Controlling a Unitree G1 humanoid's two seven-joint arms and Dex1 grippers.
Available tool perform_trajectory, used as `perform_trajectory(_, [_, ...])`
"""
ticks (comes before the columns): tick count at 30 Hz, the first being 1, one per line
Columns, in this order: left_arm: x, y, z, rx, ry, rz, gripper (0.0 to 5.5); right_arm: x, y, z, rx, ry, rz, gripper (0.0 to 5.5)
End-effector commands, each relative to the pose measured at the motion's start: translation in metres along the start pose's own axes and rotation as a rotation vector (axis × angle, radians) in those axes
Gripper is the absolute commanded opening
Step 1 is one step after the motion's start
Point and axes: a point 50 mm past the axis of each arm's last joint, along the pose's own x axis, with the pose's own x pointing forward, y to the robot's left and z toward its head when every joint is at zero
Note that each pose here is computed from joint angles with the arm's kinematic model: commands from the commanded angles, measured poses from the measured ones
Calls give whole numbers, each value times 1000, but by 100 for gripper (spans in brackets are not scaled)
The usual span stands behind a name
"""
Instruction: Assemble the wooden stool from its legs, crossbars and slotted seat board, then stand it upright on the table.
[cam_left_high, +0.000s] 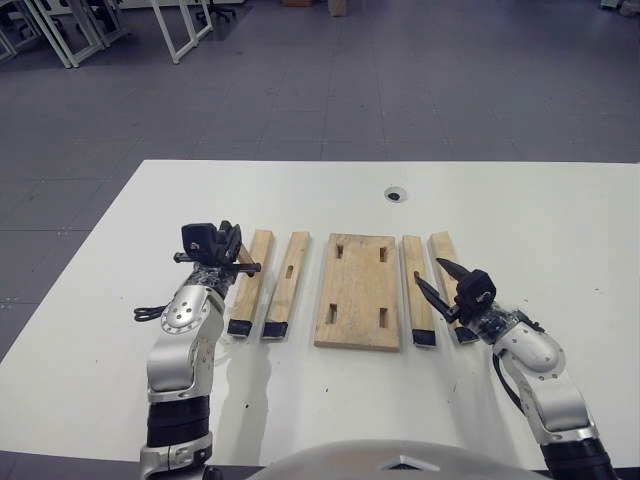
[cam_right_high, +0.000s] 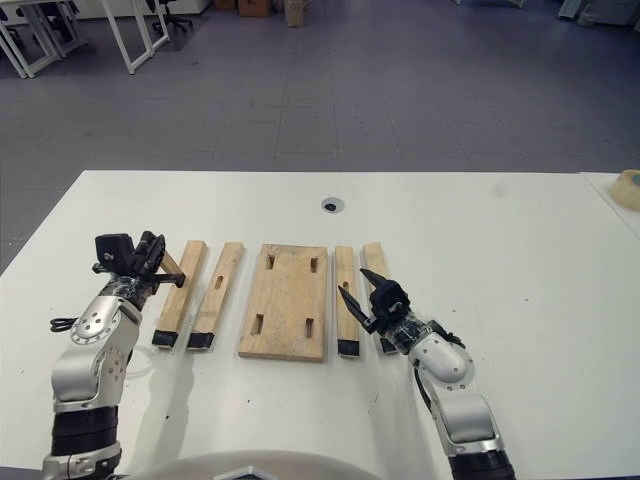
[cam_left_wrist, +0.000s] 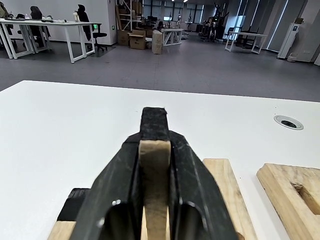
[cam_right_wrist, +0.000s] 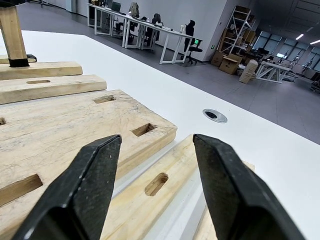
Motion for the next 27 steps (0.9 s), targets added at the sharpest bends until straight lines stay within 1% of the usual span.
perform_trajectory(1, [2,-8,-1,2,37,-28,41,1,-2,0,-7,7,-1,263])
perform_trajectory(2, [2,-9,3,-3,9,-34,79,1,-1,0,-5,8,-3,263])
perform_trajectory(7, [-7,-12,33,-6,-186,-13,154,0,3,-2,0,19,8,263])
perform_trajectory(10, [-9,-13,75,-1,-356,-17,154,-1,4,-3,6,21,7,263])
perform_trajectory(12, [-1,-14,104,18,-433,-32,154,-1,5,-3,7,21,6,263])
perform_trajectory(14, [18,-20,124,19,-449,-66,154,-1,6,-3,8,22,3,263])
perform_trajectory(16, [37,-26,133,27,-429,-93,154,-1,7,-3,9,21,4,263])
perform_trajectory(18, [49,-24,134,52,-393,-83,154,0,7,-2,5,19,9,263])
perform_trajectory(20, [55,-19,129,54,-346,-67,154,0,6,-2,2,19,9,263])
perform_trajectory(23, [58,-14,109,32,-247,-42,154,-3,7,-2,3,22,1,263])
perform_trajectory(25, [54,-8,96,24,-202,-10,154,-1,7,-3,5,23,11,263])
perform_trajectory(27, [55,-2,77,10,-126,18,154,1,8,-3,7,22,16,263])
